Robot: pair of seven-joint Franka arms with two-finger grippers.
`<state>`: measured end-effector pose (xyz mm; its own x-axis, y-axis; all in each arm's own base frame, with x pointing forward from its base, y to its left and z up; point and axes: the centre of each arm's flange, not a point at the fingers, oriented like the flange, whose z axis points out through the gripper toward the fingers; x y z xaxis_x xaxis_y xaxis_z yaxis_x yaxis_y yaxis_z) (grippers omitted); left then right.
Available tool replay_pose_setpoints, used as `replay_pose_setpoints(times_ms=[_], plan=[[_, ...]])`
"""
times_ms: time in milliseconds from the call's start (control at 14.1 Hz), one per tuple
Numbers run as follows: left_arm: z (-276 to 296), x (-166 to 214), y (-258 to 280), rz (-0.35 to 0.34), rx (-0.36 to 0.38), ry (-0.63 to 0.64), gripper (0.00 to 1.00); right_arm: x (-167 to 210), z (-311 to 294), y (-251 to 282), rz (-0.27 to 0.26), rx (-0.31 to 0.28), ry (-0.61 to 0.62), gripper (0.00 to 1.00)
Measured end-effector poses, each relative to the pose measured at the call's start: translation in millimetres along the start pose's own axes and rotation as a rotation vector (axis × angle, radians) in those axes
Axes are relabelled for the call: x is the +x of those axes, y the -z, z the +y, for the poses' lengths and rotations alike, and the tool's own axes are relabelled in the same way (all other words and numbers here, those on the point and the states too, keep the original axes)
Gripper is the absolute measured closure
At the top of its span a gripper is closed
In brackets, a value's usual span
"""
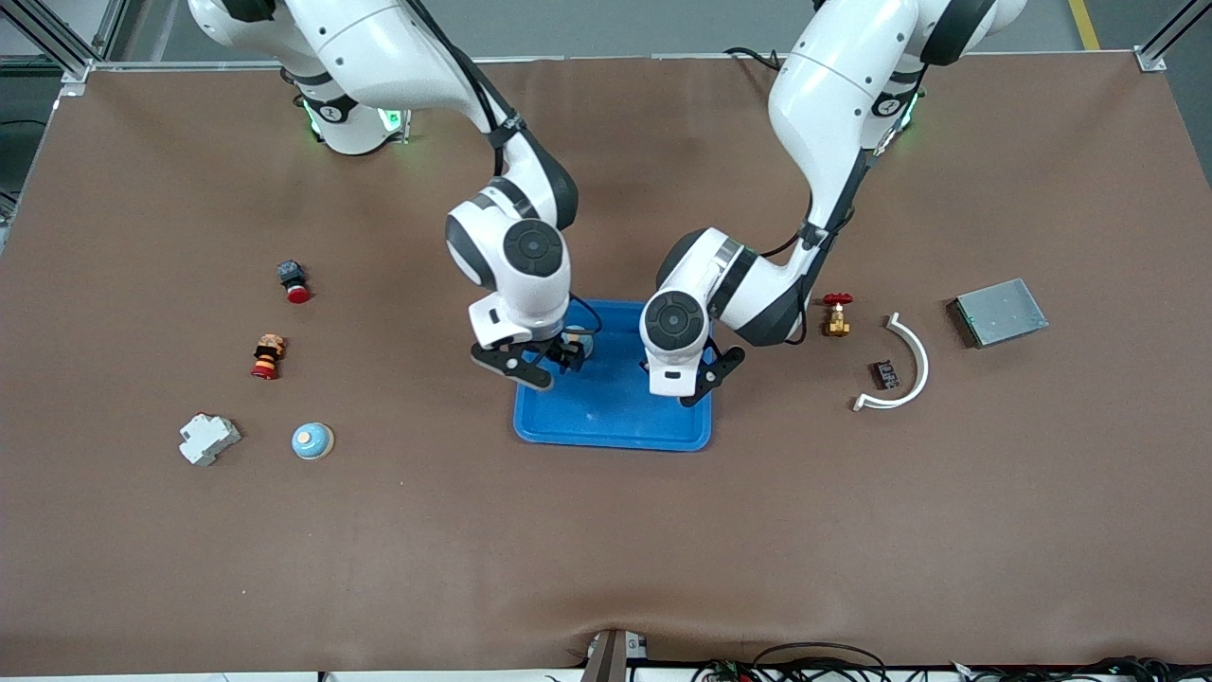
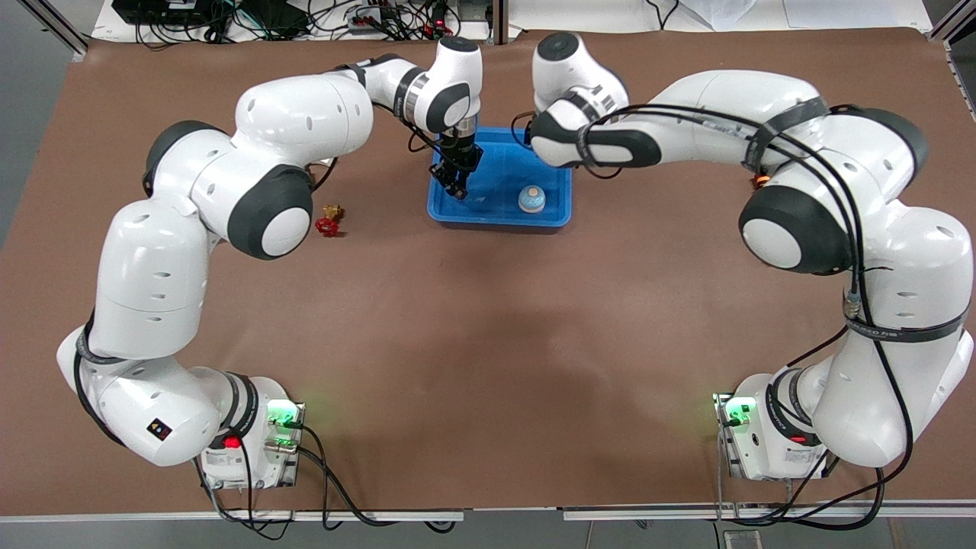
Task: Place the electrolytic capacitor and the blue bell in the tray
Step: 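Lower the bell into the tray with the right gripper while the left lowers the capacitor, then reach the right gripper to the second bell while the left gripper reaches the second capacitor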
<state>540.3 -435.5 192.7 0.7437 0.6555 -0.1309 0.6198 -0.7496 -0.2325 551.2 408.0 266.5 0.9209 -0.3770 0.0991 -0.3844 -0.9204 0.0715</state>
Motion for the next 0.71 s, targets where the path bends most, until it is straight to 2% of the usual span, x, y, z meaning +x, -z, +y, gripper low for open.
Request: replay_pose_setpoints(times_ms=[354, 425, 708], plan=[[1, 0, -10, -0.002, 0.013, 0.000, 0.67, 82, 71, 21, 0.005, 0.009, 0.086, 0.00], [1, 0, -9, -0.002, 0.012, 0.000, 0.62, 96, 87, 23, 0.003, 0.007, 0.100, 0.00], [2, 1, -3, 0.020, 0.006, -0.011, 0.22, 114, 119, 18, -0.011, -0.004, 0.159, 0.00]])
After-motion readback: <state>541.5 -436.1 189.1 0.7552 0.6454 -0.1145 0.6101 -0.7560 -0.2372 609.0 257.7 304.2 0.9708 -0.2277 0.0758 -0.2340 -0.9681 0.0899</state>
